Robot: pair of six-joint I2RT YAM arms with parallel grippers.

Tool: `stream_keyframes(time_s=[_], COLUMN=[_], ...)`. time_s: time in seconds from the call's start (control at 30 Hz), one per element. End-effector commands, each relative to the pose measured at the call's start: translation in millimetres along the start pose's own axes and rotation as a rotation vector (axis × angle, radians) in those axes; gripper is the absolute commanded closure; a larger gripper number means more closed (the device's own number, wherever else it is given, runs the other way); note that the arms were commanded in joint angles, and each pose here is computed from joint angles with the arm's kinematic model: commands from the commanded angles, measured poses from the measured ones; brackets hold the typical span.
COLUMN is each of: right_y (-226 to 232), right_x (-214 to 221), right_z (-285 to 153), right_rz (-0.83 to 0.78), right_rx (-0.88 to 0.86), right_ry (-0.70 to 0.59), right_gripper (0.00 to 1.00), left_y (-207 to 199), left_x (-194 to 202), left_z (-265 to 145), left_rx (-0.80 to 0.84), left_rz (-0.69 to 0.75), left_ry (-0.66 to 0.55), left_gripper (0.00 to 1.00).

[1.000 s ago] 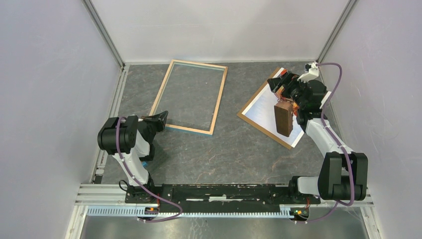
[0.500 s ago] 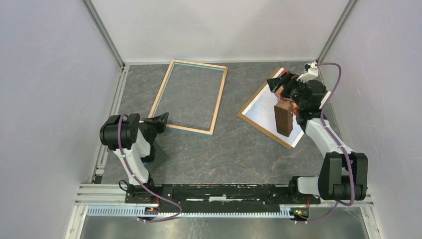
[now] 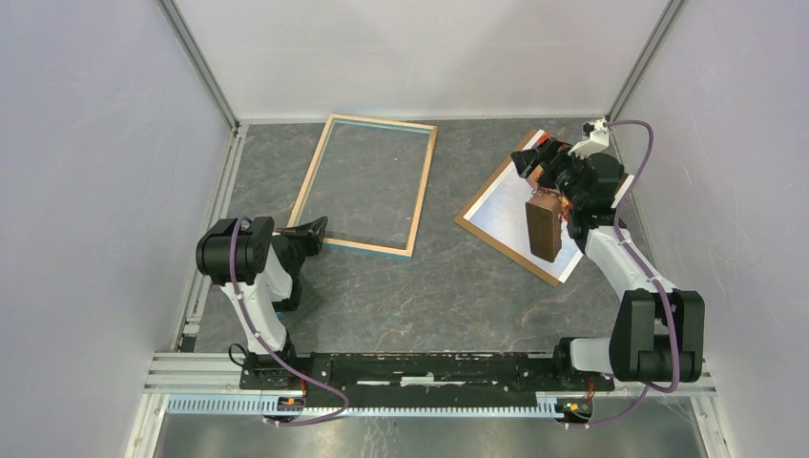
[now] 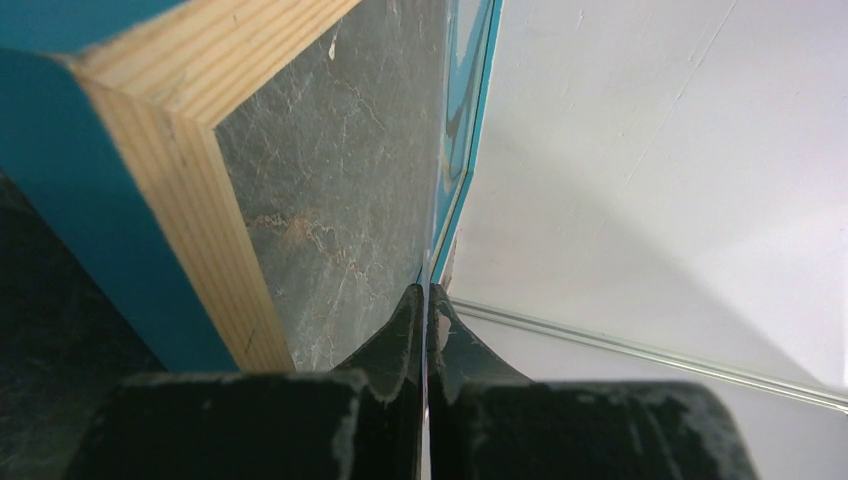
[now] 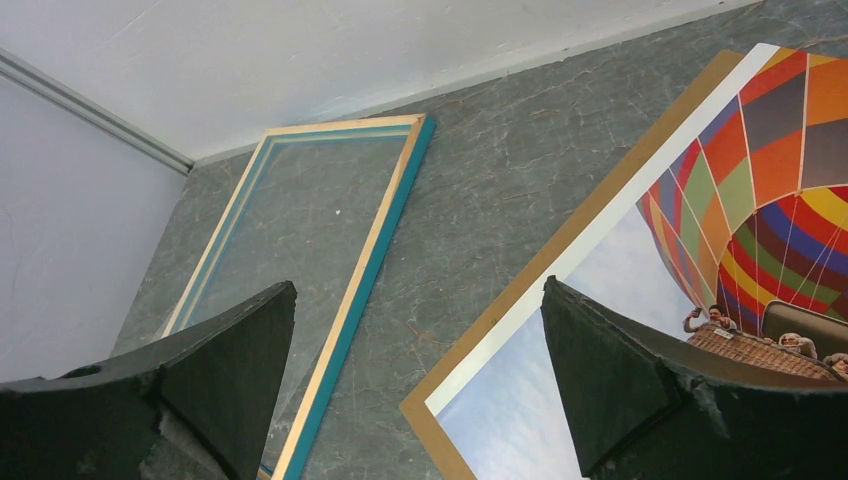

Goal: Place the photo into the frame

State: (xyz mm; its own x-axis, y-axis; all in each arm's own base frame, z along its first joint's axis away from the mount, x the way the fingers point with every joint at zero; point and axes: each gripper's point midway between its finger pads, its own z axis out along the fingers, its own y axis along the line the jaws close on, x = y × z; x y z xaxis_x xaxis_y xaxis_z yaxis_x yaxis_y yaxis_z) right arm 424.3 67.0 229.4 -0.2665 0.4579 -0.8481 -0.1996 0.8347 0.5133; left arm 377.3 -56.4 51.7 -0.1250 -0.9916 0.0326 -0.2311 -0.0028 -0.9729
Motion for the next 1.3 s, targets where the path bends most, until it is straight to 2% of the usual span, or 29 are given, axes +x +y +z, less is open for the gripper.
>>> stream_keyframes(time_s=[0.0,0.33,0.63,0.83,1.03,1.27], right_y=[5.3,5.4,4.9,3.5,2.9,3.1], right_x=[-5.8,-4.4,-3.4,-2.4,-1.2,0.3], right_z=[1.4,2.5,2.7,2.8,3.9,4.8], right_rz=[-0.017,-0.016,-0.017,-0.017,-0.016,-0.014], right_rx=[-0.025,-0.028,-0.027,-0.022,-0.024,-0.026], right_ry=[-0.027,-0.022,-0.019,-0.016,-0.012,-0.006], right_gripper=[0.02,0.02,0.02,0.02,0.02,0.02], left_y=[-19.3,-36.3,-45.3,-38.9,-34.8,-40.3], left_x=[6.5,13.0,18.0,16.4,18.0,19.5], left_z=[-1.1,0.3,-0.7,-1.7,0.8,-0.6], left_rx=[0.07,0.12,0.121,0.093,0.078,0.082], left_rz=[-0.042,-0.017,-0.122,-0.104,-0.088,-0.075], left_ry=[0.012,0.052,0.09,0.076,0.084,0.092], left_gripper=[0.98,0.98,0.98,0.97,0.91,0.92])
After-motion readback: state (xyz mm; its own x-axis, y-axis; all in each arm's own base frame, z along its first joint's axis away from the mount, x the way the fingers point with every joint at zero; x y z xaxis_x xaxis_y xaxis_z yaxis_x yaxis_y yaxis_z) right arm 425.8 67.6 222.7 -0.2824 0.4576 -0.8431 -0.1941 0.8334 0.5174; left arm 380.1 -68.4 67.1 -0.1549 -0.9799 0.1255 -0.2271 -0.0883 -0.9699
